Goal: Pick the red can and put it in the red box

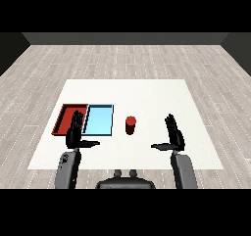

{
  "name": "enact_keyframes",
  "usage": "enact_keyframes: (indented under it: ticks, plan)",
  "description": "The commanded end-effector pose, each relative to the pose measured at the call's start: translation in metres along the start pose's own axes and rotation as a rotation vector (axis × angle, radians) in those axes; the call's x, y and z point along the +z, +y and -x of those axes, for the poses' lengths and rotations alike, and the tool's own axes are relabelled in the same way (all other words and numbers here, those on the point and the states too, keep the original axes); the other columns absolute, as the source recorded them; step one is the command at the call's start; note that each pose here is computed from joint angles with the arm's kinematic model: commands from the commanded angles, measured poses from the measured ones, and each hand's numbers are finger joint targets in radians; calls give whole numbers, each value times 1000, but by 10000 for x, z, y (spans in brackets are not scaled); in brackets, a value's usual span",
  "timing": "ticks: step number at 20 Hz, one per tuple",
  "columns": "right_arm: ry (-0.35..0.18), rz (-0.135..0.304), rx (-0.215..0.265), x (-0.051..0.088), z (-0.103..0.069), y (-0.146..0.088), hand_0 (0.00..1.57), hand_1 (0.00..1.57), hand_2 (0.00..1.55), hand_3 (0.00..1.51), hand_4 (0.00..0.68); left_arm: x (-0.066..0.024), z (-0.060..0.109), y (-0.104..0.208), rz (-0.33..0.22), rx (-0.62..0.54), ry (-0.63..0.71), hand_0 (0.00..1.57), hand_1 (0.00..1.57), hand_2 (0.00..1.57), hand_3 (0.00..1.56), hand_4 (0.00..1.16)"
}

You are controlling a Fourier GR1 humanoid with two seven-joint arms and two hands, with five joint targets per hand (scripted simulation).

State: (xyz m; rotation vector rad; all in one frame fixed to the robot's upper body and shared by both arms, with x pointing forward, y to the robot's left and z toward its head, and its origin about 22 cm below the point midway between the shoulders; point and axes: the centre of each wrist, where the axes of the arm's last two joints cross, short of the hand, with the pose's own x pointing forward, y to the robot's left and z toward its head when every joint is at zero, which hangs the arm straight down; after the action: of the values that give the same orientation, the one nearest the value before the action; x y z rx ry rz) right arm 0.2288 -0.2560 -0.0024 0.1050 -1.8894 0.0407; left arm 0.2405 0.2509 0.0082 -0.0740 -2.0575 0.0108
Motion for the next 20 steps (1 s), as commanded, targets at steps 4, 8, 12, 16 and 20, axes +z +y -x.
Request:
enact_keyframes:
  ticks: [4,8,12,16,20]
  plan:
    - [11,-11,24,-277,-98,138,0,0,0,0,0,82,-12,-119,-25,-4,-5,0,0,0,0,0]
    - [39,-18,-5,-412,85,210,0,0,0,0,0,88,79,47,-25,-3,-4,0,0,0,0,0]
    - [64,-7,-43,-405,118,223,0,0,0,0,0,112,-130,138,-26,10,-26,0,0,0,0,0]
    - [109,-24,-105,-467,325,500,0,0,0,0,0,89,39,37,-30,-4,-4,0,0,0,0,0]
    - [118,-9,-158,-389,453,455,0,0,0,0,0,-62,47,-240,-36,19,-10,0,0,0,0,0]
